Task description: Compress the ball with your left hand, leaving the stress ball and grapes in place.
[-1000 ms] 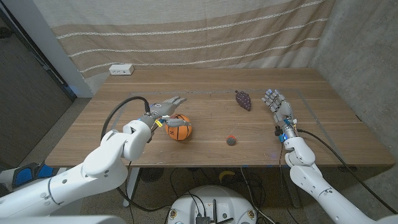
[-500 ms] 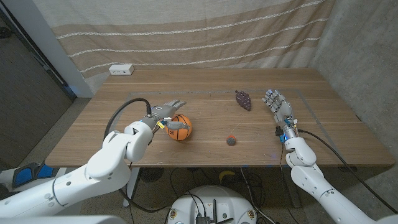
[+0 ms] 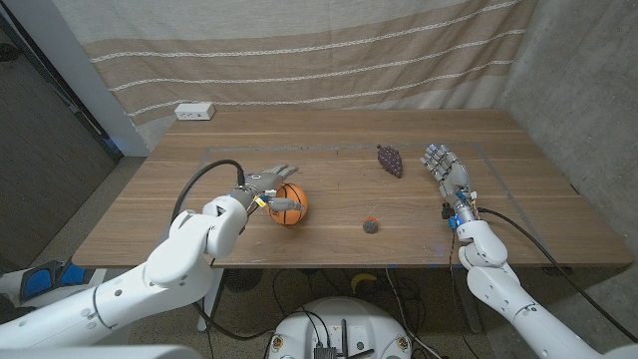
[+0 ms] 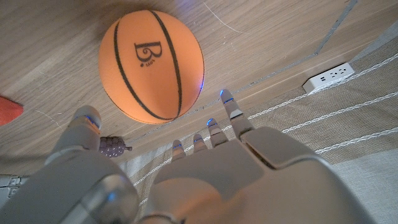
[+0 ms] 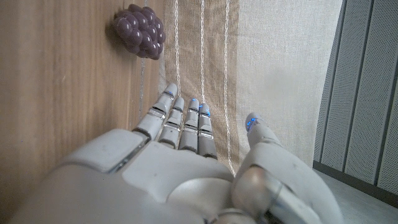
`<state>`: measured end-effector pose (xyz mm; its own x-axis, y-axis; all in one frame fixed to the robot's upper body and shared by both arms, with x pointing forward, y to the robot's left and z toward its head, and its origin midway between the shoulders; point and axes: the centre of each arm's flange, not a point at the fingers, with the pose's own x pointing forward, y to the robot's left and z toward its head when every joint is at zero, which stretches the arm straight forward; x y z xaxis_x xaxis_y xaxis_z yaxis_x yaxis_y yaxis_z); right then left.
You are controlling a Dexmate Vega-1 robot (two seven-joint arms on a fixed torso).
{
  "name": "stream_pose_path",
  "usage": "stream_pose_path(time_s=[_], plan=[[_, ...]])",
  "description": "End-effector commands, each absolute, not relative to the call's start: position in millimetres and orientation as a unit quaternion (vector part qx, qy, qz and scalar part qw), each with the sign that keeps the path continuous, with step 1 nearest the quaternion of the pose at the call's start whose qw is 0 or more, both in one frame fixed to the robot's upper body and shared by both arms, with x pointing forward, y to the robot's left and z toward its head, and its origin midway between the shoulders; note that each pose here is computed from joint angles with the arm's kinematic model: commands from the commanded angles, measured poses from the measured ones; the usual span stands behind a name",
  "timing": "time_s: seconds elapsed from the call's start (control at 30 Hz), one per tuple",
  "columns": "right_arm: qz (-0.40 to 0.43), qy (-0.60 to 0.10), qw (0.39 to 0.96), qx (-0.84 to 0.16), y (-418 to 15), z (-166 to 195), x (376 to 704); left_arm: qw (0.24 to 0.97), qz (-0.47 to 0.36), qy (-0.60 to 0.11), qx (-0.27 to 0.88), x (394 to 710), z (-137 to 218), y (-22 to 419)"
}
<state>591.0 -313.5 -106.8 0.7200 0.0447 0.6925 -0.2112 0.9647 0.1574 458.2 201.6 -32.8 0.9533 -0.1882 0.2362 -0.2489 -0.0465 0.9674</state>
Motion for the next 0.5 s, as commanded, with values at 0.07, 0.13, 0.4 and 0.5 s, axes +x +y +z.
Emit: stream_pose_path(time_s=[0.07,0.13,0.4,0.5], plan=[[0.067,-0.372,0.918,0.116,-314.6,-108.9,590.0,0.672,0.011,-0.145,0.726,464.4,-40.2,195.9],[0.066,-0.372,0.918,0.116,-314.5,-109.3,589.7,0.672,0.007,-0.144,0.726,465.1,-41.6,195.1],[0.062,-0.373,0.918,0.116,-315.2,-110.9,588.0,0.672,-0.003,-0.131,0.729,468.5,-46.5,193.1],[0.062,-0.373,0.919,0.117,-315.1,-111.3,587.6,0.671,-0.005,-0.129,0.73,469.5,-48.3,192.7]])
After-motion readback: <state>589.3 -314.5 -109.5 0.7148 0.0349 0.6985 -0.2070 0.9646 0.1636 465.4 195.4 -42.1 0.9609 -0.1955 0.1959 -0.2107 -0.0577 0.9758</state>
